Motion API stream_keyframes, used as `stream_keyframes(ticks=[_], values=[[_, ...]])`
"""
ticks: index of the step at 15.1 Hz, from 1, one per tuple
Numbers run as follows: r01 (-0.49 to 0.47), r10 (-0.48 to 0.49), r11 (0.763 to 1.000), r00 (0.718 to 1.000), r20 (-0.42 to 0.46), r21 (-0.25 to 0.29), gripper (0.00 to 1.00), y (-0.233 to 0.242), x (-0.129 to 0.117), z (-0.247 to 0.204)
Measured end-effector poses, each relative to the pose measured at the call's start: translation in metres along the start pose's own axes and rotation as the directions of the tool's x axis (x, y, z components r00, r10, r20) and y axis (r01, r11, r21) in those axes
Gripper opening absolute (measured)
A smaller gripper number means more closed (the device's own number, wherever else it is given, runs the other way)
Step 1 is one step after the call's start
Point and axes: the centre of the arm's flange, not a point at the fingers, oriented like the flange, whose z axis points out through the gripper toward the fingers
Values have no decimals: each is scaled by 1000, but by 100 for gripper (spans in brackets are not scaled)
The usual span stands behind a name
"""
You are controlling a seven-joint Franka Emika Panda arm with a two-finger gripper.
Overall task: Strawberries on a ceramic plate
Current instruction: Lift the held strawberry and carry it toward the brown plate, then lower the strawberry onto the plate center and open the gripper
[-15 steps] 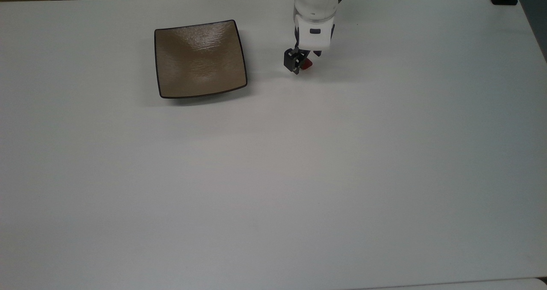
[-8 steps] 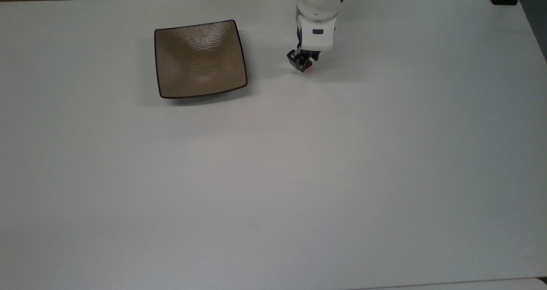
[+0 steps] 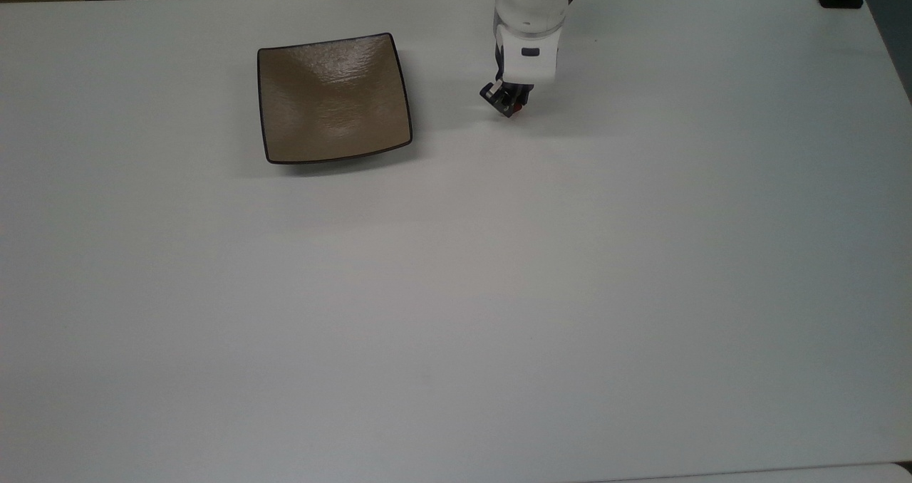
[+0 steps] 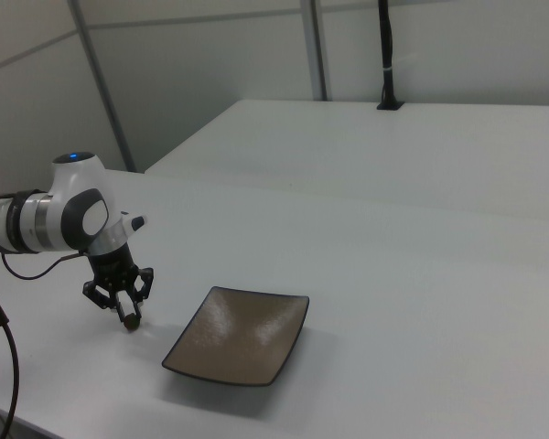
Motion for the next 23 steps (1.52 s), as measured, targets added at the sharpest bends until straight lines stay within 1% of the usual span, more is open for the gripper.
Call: stream_keyframes(ticks=[3, 5, 10, 14, 17, 20, 23], values=[[0, 0, 1000, 1000, -8, -7, 30, 0, 0, -10], [0, 0, 1000, 1000, 2, -8, 30, -1, -1, -26], [-16, 16, 1000, 999, 48, -2, 30, 6, -1, -93], [-60, 58, 998, 994, 92, 15, 30, 27, -6, -149], [-122, 120, 992, 989, 88, 15, 30, 58, -19, -195], [-185, 184, 983, 982, 46, 0, 30, 90, -34, -228], [-275, 275, 961, 961, 6, -12, 30, 134, -62, -249]])
